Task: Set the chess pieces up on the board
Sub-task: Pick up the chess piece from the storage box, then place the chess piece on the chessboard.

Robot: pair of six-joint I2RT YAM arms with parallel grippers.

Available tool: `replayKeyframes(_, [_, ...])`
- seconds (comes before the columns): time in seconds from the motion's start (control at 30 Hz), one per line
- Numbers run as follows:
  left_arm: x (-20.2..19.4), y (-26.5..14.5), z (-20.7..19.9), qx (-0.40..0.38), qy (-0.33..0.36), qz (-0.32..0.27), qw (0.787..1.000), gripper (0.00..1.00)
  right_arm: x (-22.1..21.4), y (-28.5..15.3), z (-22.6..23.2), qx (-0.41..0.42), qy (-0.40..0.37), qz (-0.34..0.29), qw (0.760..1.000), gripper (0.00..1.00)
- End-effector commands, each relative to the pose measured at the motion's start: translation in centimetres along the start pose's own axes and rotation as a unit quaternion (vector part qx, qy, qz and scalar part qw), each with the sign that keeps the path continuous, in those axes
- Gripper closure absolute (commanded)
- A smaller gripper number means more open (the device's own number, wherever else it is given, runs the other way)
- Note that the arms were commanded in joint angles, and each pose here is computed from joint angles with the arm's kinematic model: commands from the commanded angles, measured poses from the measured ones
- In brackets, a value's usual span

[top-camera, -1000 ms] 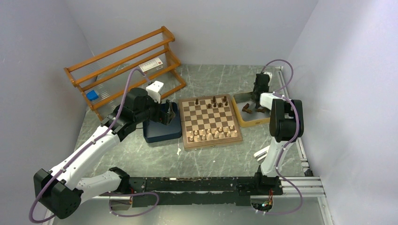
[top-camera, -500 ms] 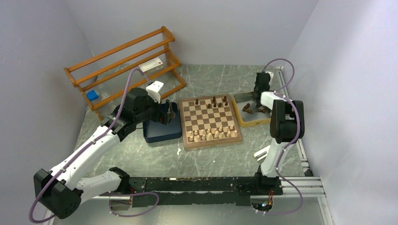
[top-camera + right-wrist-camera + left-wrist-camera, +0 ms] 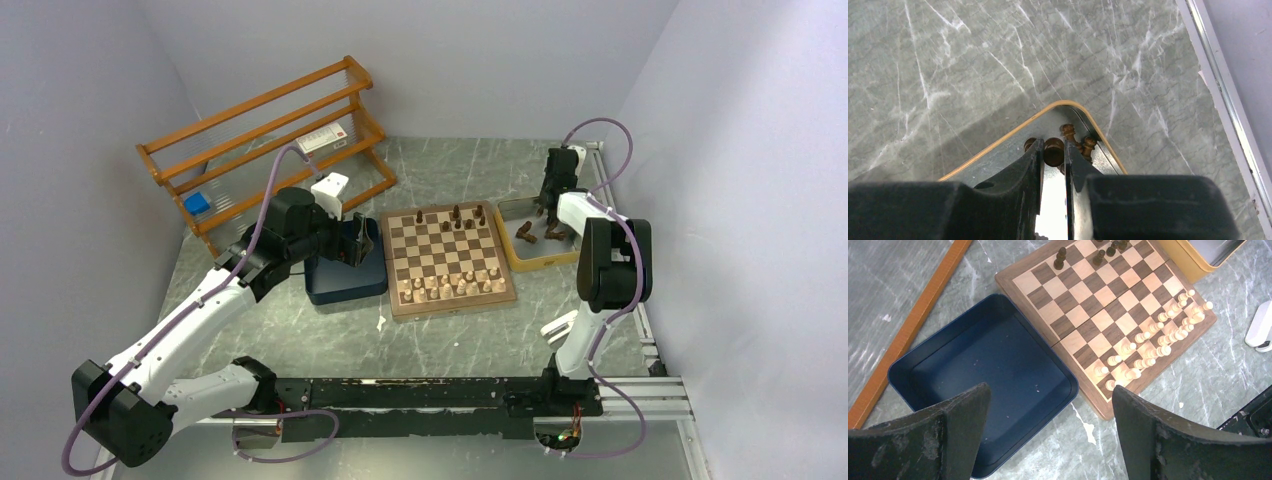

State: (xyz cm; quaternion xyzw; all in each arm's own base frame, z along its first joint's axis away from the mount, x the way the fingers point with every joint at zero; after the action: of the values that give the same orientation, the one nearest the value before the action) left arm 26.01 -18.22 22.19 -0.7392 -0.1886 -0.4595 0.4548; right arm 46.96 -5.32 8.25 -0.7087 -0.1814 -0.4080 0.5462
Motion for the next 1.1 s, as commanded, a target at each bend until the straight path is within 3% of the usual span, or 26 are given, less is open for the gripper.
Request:
replayKeyframes(0.0, [-0.1, -0.1, 0.0, 0.002, 0.010, -0.002, 1.000, 0.05, 0.5, 0.1, 0.0, -0.004, 0.007, -0.004, 1.000, 0.84])
replayKeyframes(0.33, [-0.1, 0.0, 0.1, 0.005, 0.010, -0.002, 1.000, 0.05, 2.8, -2.4, 1.6, 0.037, 0.023, -0.009, 0.999, 0.84])
replayKeyframes(0.73, [0.2, -0.2, 0.5, 0.018, 0.011, -0.007, 1.000, 0.06, 4.3, -10.2, 12.3, 0.164, -0.015, -0.041, 0.985, 0.83])
replayKeyframes(1.07, [0.9, -1.0, 0.6, 0.024, 0.011, -0.027, 0.999, 0.06, 2.3, -16.7, 23.0, 0.268, -0.069, -0.051, 0.960, 0.83])
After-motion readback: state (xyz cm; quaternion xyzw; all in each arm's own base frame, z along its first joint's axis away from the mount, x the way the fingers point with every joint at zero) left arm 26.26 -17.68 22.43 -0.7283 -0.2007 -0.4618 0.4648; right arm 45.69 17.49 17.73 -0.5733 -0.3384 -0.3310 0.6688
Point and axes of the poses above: each gripper's point midway between its finger pads, its own y axis out along the fingers, its own z axis along the line the jaws close on, x = y × z, the point moved 2 cm from there along -y, back along the fingers, and after that the axes turned 1 degree about y, right-handed, at the moved point
